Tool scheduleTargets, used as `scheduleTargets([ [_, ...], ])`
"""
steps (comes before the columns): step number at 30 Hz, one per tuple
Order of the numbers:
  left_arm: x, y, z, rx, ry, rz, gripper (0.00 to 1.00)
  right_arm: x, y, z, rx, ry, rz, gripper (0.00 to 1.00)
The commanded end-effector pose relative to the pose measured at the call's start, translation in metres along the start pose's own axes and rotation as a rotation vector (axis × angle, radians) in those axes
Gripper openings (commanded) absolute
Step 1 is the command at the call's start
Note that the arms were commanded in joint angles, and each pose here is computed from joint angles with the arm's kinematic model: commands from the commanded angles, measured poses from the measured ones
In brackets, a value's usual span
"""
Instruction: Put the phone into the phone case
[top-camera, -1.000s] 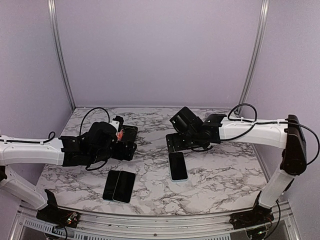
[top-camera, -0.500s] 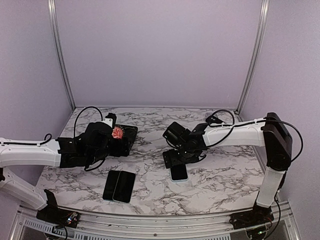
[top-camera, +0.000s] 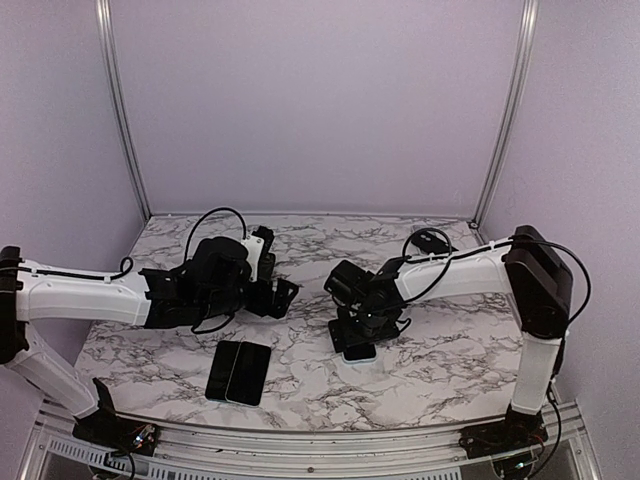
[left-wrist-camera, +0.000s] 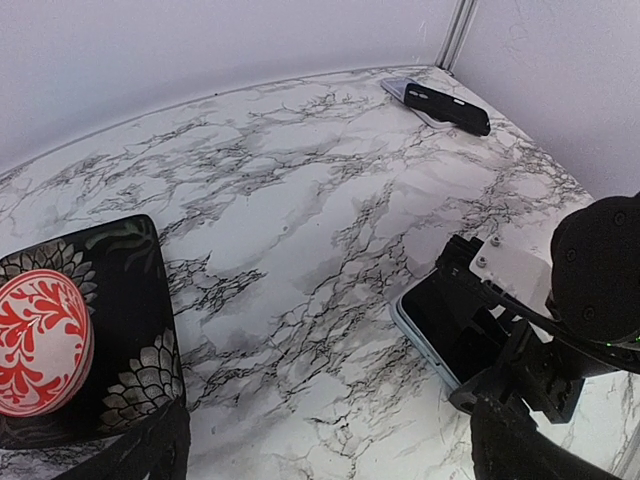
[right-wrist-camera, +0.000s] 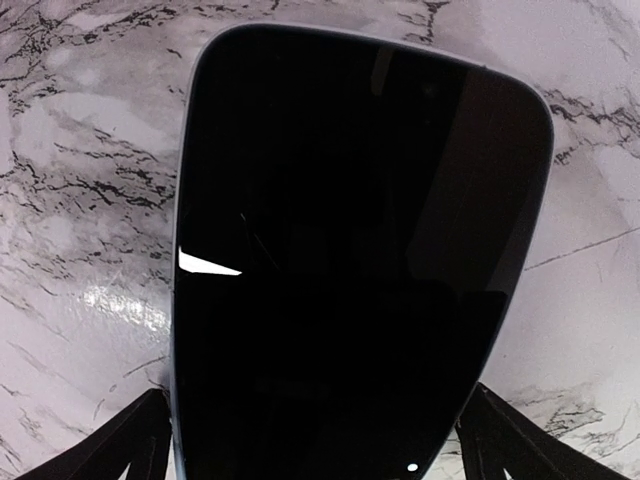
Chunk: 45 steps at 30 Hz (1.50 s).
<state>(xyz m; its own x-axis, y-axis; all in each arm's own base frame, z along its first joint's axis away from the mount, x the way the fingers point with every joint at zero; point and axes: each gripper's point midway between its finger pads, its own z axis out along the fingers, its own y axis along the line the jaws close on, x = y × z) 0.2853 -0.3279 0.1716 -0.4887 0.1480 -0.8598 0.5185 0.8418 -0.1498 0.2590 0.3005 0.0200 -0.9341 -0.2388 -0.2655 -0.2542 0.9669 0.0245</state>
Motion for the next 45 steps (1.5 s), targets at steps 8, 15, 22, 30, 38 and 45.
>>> scheduleTargets([
  [8,-0.022,0.0,0.011,0.0,-0.004,0.049,0.99,0.017,0.006,0.009,-0.028,0.111,-0.022,0.7],
  [15,-0.009,0.001,0.02,0.023,0.063,0.001,0.99,0.014,0.017,0.002,-0.088,0.108,-0.058,0.44],
  [22,0.017,0.0,0.058,0.072,0.184,-0.175,0.99,-0.001,0.025,-0.015,-0.164,-0.005,-0.095,0.27],
  [30,0.027,-0.029,0.088,0.229,0.232,-0.389,0.99,0.005,0.029,-0.004,-0.227,-0.025,-0.123,0.16],
  [38,0.036,-0.038,0.101,0.267,0.275,-0.479,0.99,-0.008,0.029,-0.015,-0.242,-0.1,-0.108,0.0],
  [45,0.041,-0.046,0.109,0.348,0.272,-0.637,0.99,-0.024,0.031,-0.029,-0.279,-0.215,-0.071,0.0],
])
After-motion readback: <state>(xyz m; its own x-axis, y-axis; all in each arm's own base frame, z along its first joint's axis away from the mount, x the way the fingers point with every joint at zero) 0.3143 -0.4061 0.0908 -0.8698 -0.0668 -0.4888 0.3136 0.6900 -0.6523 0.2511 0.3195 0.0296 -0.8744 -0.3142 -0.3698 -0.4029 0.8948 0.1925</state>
